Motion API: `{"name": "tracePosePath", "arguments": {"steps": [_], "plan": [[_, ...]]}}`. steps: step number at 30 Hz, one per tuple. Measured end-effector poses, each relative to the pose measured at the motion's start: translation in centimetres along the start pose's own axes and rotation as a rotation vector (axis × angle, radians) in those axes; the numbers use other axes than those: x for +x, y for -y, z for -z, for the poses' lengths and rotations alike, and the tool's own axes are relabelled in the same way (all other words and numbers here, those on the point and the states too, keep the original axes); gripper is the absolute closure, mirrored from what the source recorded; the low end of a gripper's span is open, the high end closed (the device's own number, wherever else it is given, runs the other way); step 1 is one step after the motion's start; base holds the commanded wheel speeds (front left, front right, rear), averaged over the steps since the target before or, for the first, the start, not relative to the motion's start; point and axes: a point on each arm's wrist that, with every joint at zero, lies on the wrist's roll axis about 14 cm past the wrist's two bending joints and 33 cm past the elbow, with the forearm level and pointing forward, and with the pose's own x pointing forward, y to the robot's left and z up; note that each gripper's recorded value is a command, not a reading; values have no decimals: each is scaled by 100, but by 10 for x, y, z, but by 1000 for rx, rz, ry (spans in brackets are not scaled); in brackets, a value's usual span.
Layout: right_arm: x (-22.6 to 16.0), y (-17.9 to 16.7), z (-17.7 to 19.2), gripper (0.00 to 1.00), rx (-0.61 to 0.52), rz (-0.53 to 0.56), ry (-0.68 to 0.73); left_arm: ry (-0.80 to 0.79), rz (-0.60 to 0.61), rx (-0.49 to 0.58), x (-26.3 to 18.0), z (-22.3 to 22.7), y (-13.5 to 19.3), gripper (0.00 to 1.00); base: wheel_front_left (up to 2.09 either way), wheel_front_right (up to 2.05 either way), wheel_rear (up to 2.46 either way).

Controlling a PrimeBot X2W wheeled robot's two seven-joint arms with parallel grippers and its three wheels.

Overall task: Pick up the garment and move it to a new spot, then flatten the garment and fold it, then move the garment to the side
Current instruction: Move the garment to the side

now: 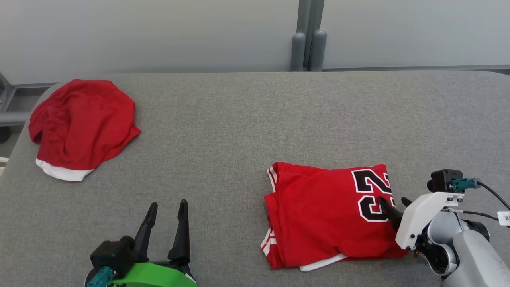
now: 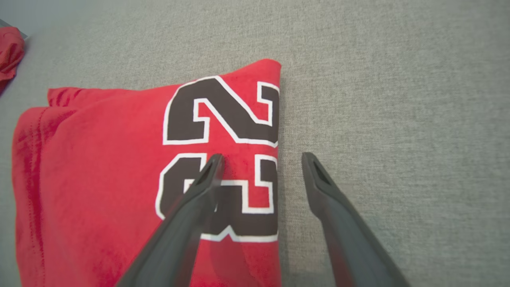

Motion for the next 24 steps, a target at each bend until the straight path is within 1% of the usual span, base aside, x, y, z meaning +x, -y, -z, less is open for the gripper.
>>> {"name": "tracePosePath", "arguments": {"steps": [4, 5, 6, 7, 8, 9, 10, 11, 12, 13, 17, 24], "plan": [[11, -5, 10, 0, 16, -20, -57, -1, -20, 0, -1, 0, -6, 0, 0, 0, 0], [12, -5, 13, 2, 24, -22, -70, -1, -22, 0, -1, 0, -7, 0, 0, 0, 0], [14, -6, 14, 7, 31, -25, -79, -2, -25, 0, 0, 0, -7, 0, 0, 0, 0], [15, -6, 15, 40, 34, -26, -82, -2, -26, -1, 0, 0, -8, 0, 0, 0, 0], [16, -7, 14, 53, 35, -27, -85, -2, -26, -1, 0, 1, -8, 0, 0, 0, 0], [16, -6, 15, 63, 36, -27, -88, -3, -26, -1, 0, 1, -8, 0, 0, 0, 0], [17, -6, 14, 69, 35, -28, -88, -4, -25, -1, 0, 1, -8, 0, 0, 0, 0], [17, -6, 13, 86, 35, -27, -82, -5, -23, 0, 1, 1, -7, 0, 0, 0, 0], [17, -5, 11, 98, 31, -25, -77, -6, -21, -1, 1, 2, -7, 0, 0, 0, 0], [18, -4, 9, 100, 26, -23, -70, -7, -19, 0, 1, 2, -6, 0, 0, 0, 0], [17, 4, -4, 100, 11, -3, -13, -13, -3, 4, 5, 4, -2, 0, 0, 0, 0], [9, 37, -39, 100, -38, 81, 106, -17, 58, 12, 19, 5, 14, 0, 0, 0, 0]]}}
